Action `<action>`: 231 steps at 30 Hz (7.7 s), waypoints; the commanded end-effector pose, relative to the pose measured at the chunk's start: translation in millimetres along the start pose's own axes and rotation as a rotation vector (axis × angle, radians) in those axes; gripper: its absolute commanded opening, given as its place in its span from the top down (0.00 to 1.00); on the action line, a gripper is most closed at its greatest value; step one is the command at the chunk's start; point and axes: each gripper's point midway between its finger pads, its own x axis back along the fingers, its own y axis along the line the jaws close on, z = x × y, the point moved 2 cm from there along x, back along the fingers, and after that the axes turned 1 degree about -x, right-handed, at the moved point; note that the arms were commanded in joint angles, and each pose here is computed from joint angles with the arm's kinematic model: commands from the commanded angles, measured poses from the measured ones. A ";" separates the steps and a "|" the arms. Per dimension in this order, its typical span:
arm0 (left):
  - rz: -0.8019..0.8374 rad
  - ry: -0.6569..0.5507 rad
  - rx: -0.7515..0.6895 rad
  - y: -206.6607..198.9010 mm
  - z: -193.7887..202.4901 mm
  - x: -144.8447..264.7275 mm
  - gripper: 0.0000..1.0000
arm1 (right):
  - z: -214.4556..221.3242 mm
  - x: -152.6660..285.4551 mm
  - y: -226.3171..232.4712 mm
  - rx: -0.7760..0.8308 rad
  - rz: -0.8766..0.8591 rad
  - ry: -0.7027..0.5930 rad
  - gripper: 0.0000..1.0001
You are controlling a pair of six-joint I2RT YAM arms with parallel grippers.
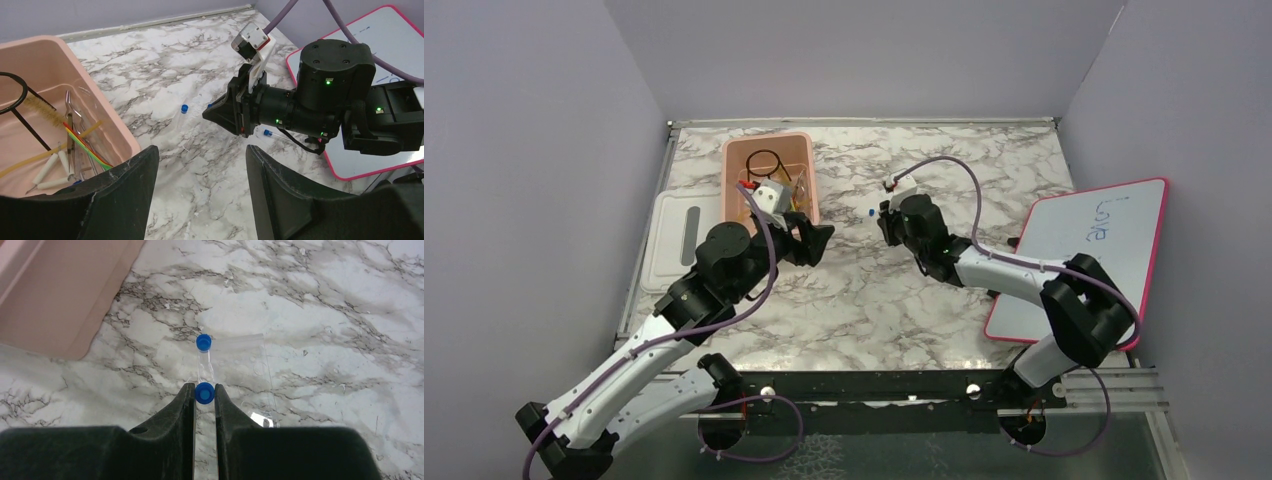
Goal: Organize the chemistry lab equipment
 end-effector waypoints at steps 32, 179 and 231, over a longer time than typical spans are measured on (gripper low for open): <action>-0.016 -0.009 0.036 3.6 -1.3 4.8 0.30 | -8.9 -41.0 -0.4 0.020 0.079 0.010 0.92; 0.533 0.273 0.155 -116.5 80.9 -105.6 0.85 | -79.1 159.8 3.1 -0.608 -0.498 -0.087 0.64; 0.391 0.326 -0.189 -84.4 59.4 -86.6 0.35 | -85.9 156.7 6.9 -0.358 -0.550 0.030 0.93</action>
